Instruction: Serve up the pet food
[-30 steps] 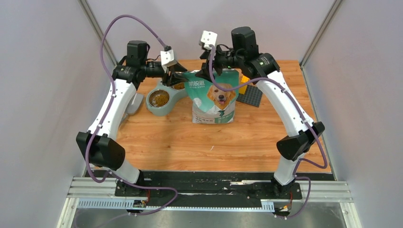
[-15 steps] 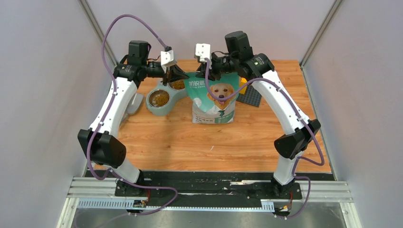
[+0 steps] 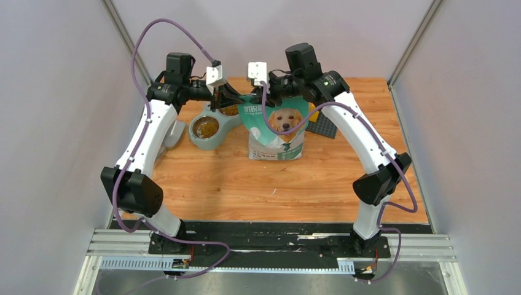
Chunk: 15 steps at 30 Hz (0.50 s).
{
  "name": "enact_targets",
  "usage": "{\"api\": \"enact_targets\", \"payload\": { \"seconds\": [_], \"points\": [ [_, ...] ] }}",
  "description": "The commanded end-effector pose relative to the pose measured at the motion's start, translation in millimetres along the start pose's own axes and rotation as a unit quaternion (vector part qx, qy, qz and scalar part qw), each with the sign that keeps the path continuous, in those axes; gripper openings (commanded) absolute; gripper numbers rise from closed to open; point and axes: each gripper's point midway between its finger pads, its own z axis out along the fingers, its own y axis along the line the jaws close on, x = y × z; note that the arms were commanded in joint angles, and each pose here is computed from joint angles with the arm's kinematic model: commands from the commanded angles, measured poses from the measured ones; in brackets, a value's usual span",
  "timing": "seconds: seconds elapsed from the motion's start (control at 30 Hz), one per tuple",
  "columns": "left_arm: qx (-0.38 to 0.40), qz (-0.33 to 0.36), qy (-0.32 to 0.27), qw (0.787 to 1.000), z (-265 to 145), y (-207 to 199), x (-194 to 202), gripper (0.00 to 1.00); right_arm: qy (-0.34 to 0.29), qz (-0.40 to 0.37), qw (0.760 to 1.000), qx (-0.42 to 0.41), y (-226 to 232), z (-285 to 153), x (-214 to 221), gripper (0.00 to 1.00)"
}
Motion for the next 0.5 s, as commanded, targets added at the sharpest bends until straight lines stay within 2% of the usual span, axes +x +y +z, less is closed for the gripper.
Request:
{"api": "enact_targets", "payload": {
  "seconds": [0.0,0.17,0.47],
  "points": [
    [0.016,0.014,-0.01,1.0,0,-5,-9,0.19,-0.013,-0.021,1.0,-0.014,4,10,-2,0.29],
    [0.016,0.011,0.002,1.0,-1,-7,-1,0.18,0.002,-0.026,1.0,-0.014,7,13,6,0.3],
    [0.02,0.006,0.004,1.0,1,-9,4,0.2,0.008,-0.035,0.999,-0.013,9,15,6,0.11]
  ]
}}
